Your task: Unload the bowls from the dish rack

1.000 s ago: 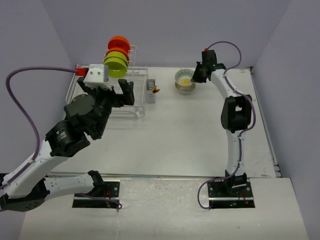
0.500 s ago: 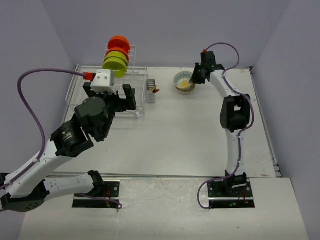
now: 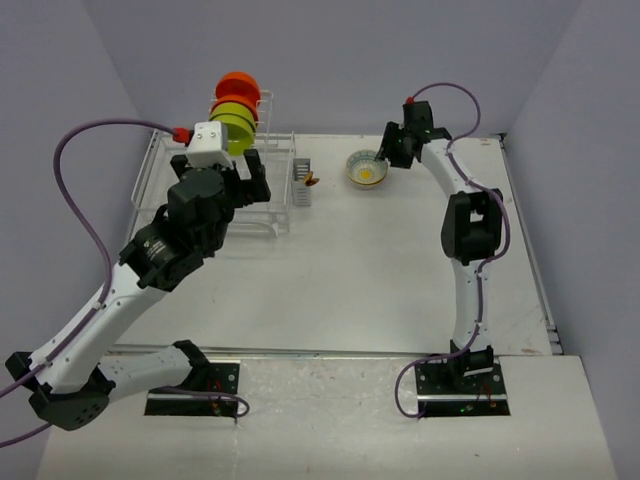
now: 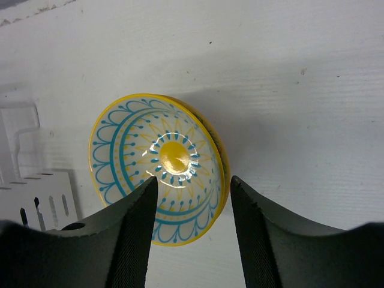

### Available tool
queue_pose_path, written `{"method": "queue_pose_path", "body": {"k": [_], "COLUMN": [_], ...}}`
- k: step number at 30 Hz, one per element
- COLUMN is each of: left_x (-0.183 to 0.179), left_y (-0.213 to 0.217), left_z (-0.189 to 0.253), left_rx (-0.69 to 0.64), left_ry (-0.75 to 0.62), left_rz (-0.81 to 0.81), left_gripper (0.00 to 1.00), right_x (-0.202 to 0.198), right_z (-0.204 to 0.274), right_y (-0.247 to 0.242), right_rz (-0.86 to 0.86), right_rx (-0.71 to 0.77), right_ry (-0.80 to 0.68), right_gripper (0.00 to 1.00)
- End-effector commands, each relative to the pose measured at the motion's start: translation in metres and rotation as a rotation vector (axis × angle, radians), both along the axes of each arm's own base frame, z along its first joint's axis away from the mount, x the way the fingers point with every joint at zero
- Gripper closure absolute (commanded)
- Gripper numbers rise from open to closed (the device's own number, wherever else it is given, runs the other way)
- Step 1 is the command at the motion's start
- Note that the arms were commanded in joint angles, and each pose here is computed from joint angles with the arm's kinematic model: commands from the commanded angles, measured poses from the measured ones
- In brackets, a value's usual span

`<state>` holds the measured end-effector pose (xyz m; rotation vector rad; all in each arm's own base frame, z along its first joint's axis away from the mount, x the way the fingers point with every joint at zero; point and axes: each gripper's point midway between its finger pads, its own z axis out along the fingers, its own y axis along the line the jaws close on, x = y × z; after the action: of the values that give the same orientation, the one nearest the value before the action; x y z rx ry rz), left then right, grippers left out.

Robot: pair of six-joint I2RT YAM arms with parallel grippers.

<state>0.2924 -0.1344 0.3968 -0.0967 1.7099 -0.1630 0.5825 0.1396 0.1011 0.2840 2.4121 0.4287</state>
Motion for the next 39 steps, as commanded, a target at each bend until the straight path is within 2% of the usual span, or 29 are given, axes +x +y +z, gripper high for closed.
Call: {"method": "queue_pose_path", "body": {"k": [1, 5, 6, 8, 9, 10, 11, 12, 13, 14, 16, 17, 19, 20, 21, 25, 29, 30, 33, 39], "left_x": [0.014, 0.038, 0.049, 0.066, 0.074, 0.081, 0.084, 0.088, 0.091, 0.094, 0.103, 0.110, 0.119, 0.122, 0.126, 0.143, 0.161, 0.164, 0.173, 0.184], "left_y": [-0.005, 0.010, 0.003, 0.023, 0.021, 0.033, 0.032, 0.034, 0.033, 0.031, 0.037, 0.037, 0.041, 0.041, 0.043, 0.052, 0.050, 0.049, 0.051, 0.055], "left_z": [-0.002, 0.007, 0.002, 0.005, 0.000, 0.000, 0.002, 0.010, 0.014, 0.010, 0.015, 0.010, 0.007, 0.006, 0.003, -0.007, -0.014, -0.017, -0.030, -0.041], "left_rx": [-0.057, -0.169, -0.195, -0.319, -0.360, -0.407, -0.494, -0.541, -0.571, -0.615, -0.688, -0.748, -0.841, -0.867, -0.888, -0.944, -0.998, -0.998, -1.020, -1.034], "left_ry": [0.018, 0.017, 0.047, 0.066, 0.096, 0.098, 0.097, 0.061, 0.044, 0.043, 0.019, 0.032, 0.042, 0.040, 0.038, 0.029, 0.017, 0.019, 0.029, -0.001], "left_rz": [0.014, 0.079, 0.037, 0.091, 0.069, 0.107, 0.125, 0.124, 0.117, 0.117, 0.110, 0.113, 0.114, 0.118, 0.128, 0.204, 0.208, 0.207, 0.236, 0.252], "left_gripper": [0.00, 0.00, 0.00, 0.00, 0.00, 0.00, 0.00, 0.00, 0.00, 0.00, 0.00, 0.00, 0.00, 0.01, 0.01, 0.09, 0.26, 0.26, 0.46, 0.53], "right_x": [0.005, -0.014, -0.019, -0.038, -0.052, -0.062, -0.078, -0.093, -0.103, -0.121, -0.144, -0.161, -0.180, -0.191, -0.197, -0.234, -0.268, -0.273, -0.284, -0.296], "right_z": [0.070, 0.104, 0.112, 0.115, 0.147, 0.155, 0.144, 0.175, 0.180, 0.165, 0.188, 0.178, 0.196, 0.184, 0.192, 0.208, 0.229, 0.232, 0.240, 0.254], "right_y": [-0.009, -0.022, -0.024, -0.029, -0.031, -0.032, -0.033, -0.032, -0.028, -0.014, -0.003, 0.008, 0.010, 0.012, 0.015, 0.018, 0.015, 0.014, 0.009, -0.001], "right_rz": [-0.016, -0.060, -0.070, -0.090, -0.102, -0.108, -0.104, -0.100, -0.078, -0.003, 0.063, 0.116, 0.140, 0.135, 0.161, 0.196, 0.214, 0.218, 0.200, 0.185], "right_rx": [-0.028, -0.037, -0.038, -0.039, -0.018, -0.009, -0.005, 0.035, 0.065, 0.128, 0.234, 0.305, 0.347, 0.372, 0.397, 0.450, 0.470, 0.471, 0.454, 0.403], "right_ry": [-0.140, -0.175, -0.187, -0.172, -0.222, -0.230, -0.196, -0.260, -0.274, -0.229, -0.279, -0.230, -0.279, -0.251, -0.288, -0.349, -0.434, -0.445, -0.477, -0.530], "right_gripper": [0.46, 0.43, 0.37, 0.26, 0.20, 0.02, 0.01, 0.01, 0.01, 0.01, 0.01, 0.01, 0.01, 0.01, 0.01, 0.01, 0.01, 0.01, 0.01, 0.01]}}
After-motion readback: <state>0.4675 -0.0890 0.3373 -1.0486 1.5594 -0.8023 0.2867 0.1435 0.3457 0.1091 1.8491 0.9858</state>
